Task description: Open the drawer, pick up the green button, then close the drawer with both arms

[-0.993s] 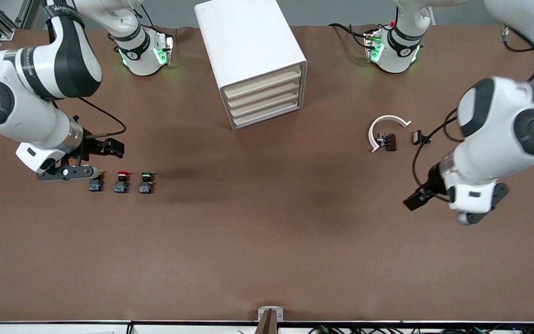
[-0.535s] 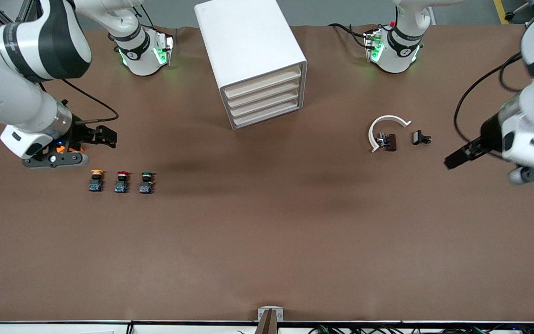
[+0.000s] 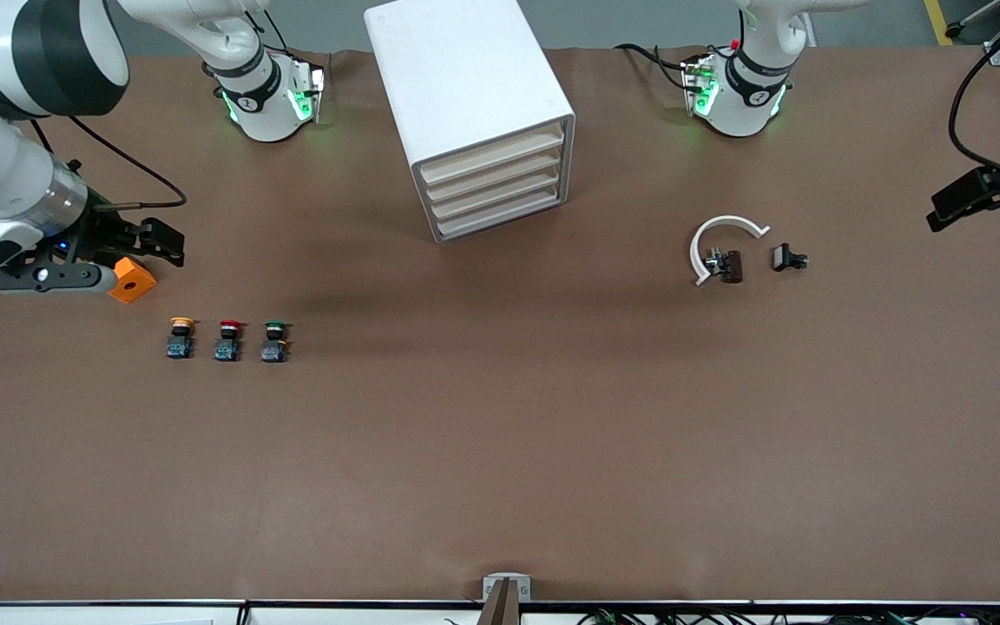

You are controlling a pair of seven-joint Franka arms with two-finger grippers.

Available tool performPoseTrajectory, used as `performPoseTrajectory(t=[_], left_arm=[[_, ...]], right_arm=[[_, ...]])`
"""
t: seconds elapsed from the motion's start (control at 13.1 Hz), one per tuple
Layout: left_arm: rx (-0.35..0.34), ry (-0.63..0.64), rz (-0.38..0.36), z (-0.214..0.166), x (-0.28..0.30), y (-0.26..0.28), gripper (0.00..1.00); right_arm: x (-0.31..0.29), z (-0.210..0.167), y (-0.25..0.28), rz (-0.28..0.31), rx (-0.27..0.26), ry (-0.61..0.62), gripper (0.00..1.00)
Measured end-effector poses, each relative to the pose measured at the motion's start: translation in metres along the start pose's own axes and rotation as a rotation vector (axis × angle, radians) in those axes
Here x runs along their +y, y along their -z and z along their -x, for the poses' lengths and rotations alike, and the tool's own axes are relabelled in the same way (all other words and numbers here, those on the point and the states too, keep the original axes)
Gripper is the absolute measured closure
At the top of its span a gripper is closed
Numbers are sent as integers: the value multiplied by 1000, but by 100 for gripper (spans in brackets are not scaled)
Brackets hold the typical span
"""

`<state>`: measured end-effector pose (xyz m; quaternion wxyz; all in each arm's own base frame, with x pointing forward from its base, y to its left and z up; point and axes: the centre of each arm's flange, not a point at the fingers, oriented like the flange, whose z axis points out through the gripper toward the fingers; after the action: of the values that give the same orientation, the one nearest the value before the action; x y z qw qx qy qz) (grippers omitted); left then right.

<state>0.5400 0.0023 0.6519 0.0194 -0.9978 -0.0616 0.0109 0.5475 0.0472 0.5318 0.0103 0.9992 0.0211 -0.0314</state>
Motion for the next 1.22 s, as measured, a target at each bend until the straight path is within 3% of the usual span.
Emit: performPoseTrajectory(t=[0.38, 0.69, 0.99, 1.22], left_arm=[[6, -28, 2, 32, -6, 9, 0], [3, -44, 4, 35, -6, 8, 0], [-4, -81, 9, 36, -1, 5, 0], [-4, -104, 1, 37, 10, 5, 0]], right_arm=[[6, 1, 2, 2, 1, -5, 0], [5, 10, 32, 6, -25, -2, 0], [31, 25, 86, 2, -15, -29, 0], [48, 26, 89, -3, -15, -30, 0]])
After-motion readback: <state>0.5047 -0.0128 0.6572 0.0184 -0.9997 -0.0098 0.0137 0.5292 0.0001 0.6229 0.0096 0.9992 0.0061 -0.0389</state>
